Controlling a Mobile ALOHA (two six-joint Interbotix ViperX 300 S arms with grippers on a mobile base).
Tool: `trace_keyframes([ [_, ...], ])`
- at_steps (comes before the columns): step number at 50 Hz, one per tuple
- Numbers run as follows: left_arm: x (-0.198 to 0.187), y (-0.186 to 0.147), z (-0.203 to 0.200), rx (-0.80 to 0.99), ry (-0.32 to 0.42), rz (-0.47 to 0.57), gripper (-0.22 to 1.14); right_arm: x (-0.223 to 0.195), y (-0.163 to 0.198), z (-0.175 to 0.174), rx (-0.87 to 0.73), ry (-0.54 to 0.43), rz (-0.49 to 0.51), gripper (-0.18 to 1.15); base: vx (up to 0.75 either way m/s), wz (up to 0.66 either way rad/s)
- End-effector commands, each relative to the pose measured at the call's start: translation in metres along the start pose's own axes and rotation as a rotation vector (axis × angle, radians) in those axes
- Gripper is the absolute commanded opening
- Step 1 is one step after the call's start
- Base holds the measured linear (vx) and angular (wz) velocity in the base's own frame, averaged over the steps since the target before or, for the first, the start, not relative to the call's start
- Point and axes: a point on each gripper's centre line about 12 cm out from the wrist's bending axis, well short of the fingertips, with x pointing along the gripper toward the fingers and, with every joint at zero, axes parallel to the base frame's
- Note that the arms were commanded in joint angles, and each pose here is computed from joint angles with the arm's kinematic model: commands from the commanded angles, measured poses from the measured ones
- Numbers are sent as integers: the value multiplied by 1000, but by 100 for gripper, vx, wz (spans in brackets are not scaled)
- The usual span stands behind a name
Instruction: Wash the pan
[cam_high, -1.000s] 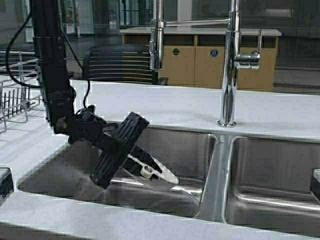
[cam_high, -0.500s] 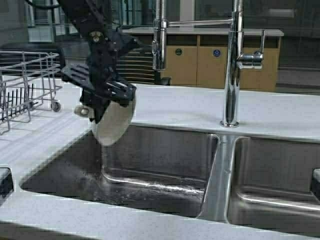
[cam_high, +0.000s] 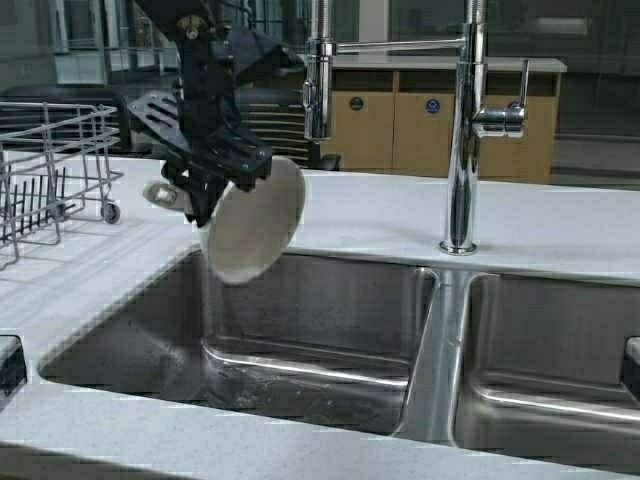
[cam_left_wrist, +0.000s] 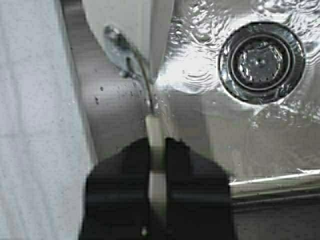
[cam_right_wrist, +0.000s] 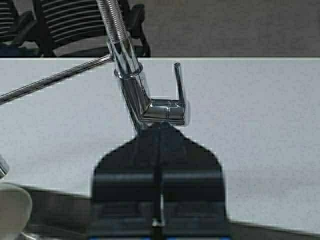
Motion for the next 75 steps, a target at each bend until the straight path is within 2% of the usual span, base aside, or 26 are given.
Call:
trace_keyframes([
  [1,-5,3,7,-5,-28,-2,3,2,1,6,0,-18,4,5,0,0],
  [13,-33,26,19,84,-112,32,3,2,1,6,0,-17,3,5,0,0],
  [21,-55,60,21,131,-151,79,3,4,1,5,-2,-9,2,5,0,0],
  [32,-107,133,29,85,-268,204,3,5,1,5,2,-9,2,5,0,0],
  [43,-151,212,30,26,-318,364,3,5,1,6,2,-12,2,5,0,0],
  [50,-168,258,26,-30,-312,431,3,5,1,7,2,-14,3,5,0,0],
  [55,-171,281,19,-69,-297,436,3,5,1,7,2,-17,3,5,0,0],
  [63,-158,303,6,-132,-267,386,3,5,2,9,3,-24,6,5,0,0],
  [75,-118,319,-19,-125,-142,311,3,5,2,9,6,-24,5,5,0,0],
])
